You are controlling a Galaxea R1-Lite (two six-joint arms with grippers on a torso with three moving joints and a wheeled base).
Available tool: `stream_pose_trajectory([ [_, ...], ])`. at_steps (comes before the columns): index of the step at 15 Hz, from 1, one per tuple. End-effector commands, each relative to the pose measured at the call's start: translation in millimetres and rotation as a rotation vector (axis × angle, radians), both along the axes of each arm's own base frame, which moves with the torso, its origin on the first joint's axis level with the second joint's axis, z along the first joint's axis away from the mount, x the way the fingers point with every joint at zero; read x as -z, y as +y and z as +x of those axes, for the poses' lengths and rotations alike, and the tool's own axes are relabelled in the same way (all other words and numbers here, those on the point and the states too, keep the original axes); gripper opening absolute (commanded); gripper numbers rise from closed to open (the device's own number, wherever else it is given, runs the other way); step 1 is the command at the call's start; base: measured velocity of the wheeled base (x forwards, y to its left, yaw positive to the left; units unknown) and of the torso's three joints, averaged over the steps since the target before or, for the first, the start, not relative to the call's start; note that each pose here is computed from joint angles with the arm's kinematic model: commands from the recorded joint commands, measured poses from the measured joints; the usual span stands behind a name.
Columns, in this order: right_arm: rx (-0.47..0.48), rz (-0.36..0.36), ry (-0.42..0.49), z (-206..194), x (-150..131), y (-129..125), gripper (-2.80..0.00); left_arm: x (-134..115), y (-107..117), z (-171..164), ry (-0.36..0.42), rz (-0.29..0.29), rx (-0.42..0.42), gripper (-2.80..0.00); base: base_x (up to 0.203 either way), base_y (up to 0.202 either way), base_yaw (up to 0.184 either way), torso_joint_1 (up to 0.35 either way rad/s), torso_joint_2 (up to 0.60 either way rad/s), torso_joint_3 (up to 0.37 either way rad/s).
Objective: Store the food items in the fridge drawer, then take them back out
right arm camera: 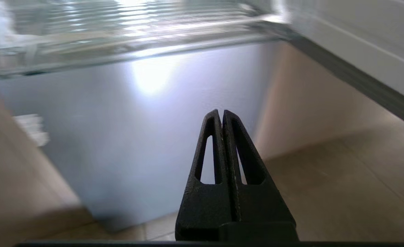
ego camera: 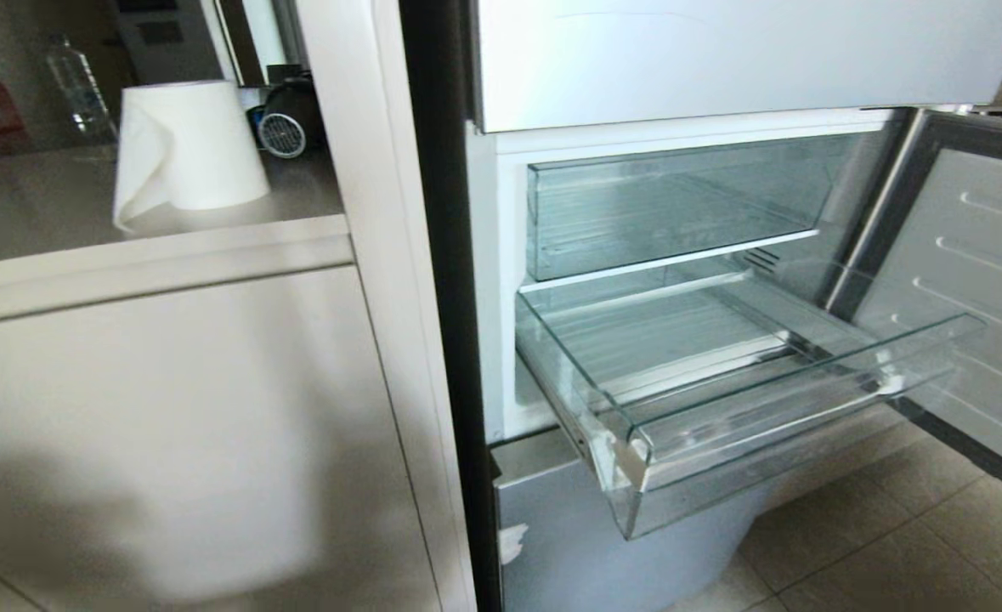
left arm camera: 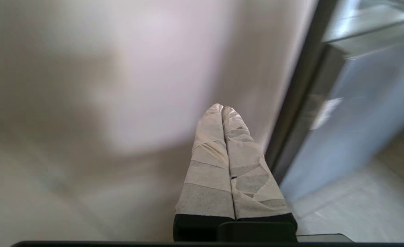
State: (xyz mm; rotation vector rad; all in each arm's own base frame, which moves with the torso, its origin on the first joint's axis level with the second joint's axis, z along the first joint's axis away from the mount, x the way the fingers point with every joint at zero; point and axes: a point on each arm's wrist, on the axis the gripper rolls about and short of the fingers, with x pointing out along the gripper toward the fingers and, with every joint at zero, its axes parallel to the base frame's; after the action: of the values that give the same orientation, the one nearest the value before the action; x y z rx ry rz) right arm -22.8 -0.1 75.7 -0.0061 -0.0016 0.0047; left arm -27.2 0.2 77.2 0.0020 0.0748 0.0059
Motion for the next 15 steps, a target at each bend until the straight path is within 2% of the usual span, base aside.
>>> stream_pose_trajectory([
  [1,-0.004,-0.008,0.035,2.6,-0.8,0.1,-2.80,0.0,0.0,0.0,0.000,0.000,0.000,-2.80,0.001,-0.007,0.130,0.000,0.00,0.002],
  [2,-0.008,-0.017,0.088,6.8,-1.7,0.1,-2.80,0.0,0.0,0.0,0.000,0.000,0.000,-2.80,0.002,-0.004,0.080,0.001,0.00,0.004],
  [4,-0.029,-0.038,0.264,21.8,-4.8,0.4,-2.80,0.0,0.0,0.0,0.000,0.000,0.000,-2.80,0.000,0.000,0.000,0.000,0.00,0.000],
  [7,-0.128,-0.035,0.443,53.1,-15.2,3.1,-2.80,0.0,0.0,0.0,0.000,0.000,0.000,-2.80,0.000,0.000,0.000,0.000,0.00,0.000],
  [10,-0.201,-0.002,0.525,90.4,-27.3,6.3,-2.80,0.0,0.0,0.0,0.000,0.000,0.000,-2.80,0.000,0.000,0.000,0.000,0.00,0.000],
  [15,-0.299,0.040,0.585,158.3,-50.0,12.1,-2.80,0.0,0.0,0.0,0.000,0.000,0.000,-2.80,0.000,0.000,0.000,0.000,0.00,0.000],
])
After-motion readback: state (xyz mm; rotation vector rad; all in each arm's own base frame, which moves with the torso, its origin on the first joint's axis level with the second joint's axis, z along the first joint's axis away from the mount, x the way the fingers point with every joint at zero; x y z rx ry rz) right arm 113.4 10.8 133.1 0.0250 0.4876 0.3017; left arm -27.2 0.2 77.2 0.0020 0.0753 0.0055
